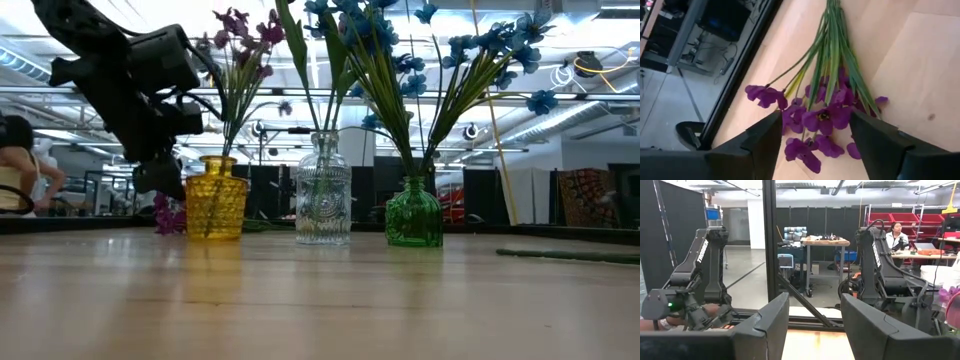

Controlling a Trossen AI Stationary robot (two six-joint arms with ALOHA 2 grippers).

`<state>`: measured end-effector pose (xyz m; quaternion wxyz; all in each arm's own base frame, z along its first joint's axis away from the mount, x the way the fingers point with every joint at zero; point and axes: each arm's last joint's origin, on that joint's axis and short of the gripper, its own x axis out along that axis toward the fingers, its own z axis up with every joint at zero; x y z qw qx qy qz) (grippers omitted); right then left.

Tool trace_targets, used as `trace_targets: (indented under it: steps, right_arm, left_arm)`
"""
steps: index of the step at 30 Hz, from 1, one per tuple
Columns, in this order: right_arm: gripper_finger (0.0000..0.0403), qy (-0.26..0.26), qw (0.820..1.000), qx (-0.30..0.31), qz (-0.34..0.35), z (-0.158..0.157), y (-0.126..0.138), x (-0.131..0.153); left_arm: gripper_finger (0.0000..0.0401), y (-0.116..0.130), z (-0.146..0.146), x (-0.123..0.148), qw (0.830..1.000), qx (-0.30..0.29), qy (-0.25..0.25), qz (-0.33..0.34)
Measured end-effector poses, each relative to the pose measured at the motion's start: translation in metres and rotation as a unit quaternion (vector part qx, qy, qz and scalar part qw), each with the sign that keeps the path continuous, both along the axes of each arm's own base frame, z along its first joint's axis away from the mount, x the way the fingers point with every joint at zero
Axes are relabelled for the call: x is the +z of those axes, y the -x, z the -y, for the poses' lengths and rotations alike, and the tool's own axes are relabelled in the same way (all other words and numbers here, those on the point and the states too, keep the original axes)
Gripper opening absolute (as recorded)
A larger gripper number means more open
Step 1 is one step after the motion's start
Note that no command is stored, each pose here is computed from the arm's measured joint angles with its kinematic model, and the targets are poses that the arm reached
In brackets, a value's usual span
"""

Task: Sort flowers into vase by color
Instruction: Put the bottom purple flowers into the yellow vase

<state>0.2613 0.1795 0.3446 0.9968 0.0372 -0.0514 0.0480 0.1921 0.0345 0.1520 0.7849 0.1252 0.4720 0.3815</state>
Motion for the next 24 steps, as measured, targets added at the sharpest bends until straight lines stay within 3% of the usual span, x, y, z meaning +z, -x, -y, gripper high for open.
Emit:
trace_targets:
  steps: [9,17,24]
  right_arm:
    - [0.0171,0.0,1.0,0.0,-0.001,0.0,0.0,0.0]
    - [0.0171,0.002,1.0,0.0,-0.003,0.0,0.0,-0.001]
    - [0.0171,-0.006,0.999,0.014,-0.037,-0.004,0.009,-0.003]
  left_arm:
    - [0.0222,0.001,0.009,0.0,0.999,-0.028,0.023,-0.004]
    - [0.0221,0.015,0.025,0.016,0.994,-0.036,0.099,-0.026]
    - [0.0221,0.016,0.045,0.047,0.981,-0.087,0.166,0.047]
